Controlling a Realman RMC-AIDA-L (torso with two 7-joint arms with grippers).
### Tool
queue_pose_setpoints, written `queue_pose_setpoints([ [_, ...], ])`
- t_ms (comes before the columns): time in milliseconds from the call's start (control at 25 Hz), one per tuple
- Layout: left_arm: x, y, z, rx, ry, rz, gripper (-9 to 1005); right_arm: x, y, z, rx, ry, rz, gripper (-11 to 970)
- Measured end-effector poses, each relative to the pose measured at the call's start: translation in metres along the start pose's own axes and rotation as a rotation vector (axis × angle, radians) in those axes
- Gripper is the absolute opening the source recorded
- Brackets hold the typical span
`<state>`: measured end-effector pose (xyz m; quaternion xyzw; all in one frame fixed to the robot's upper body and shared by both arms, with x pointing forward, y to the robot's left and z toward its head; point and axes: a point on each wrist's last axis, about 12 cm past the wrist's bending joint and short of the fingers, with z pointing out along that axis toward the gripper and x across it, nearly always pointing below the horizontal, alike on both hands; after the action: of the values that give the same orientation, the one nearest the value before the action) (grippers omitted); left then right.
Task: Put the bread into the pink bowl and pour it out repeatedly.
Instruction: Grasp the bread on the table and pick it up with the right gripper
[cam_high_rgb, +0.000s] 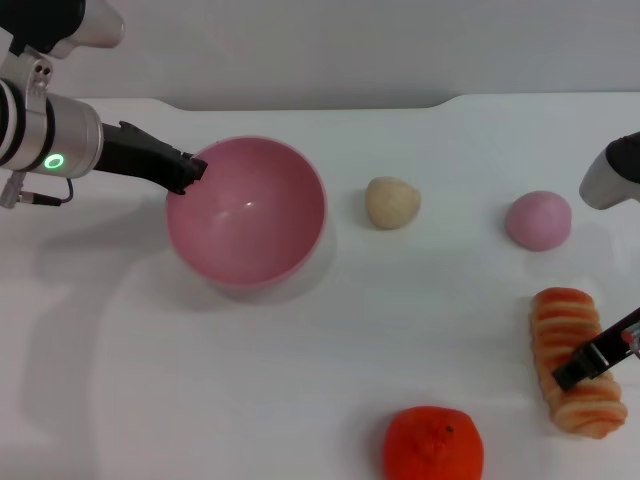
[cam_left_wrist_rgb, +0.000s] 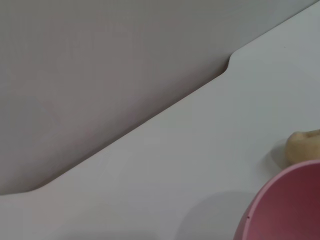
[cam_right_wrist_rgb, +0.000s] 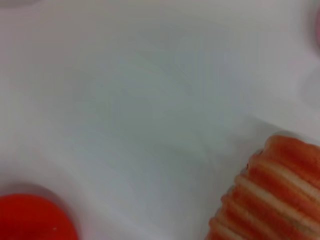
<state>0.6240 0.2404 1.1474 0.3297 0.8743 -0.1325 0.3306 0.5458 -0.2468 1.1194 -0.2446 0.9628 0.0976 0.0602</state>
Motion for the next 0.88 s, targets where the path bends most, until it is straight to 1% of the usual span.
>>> queue_pose_setpoints([
  [400, 0.0002, -0.0003, 0.0002, 0.001, 0.0, -0.003, 43, -0.0003, 0.0, -0.0003, 0.001, -0.002, -0.004, 338],
  [880, 0.0005, 0.0013, -0.0009, -0.002, -0.002, -0.008, 44, 0.0, 0.0002, -0.0012, 0.002, -0.004, -0.007, 240],
])
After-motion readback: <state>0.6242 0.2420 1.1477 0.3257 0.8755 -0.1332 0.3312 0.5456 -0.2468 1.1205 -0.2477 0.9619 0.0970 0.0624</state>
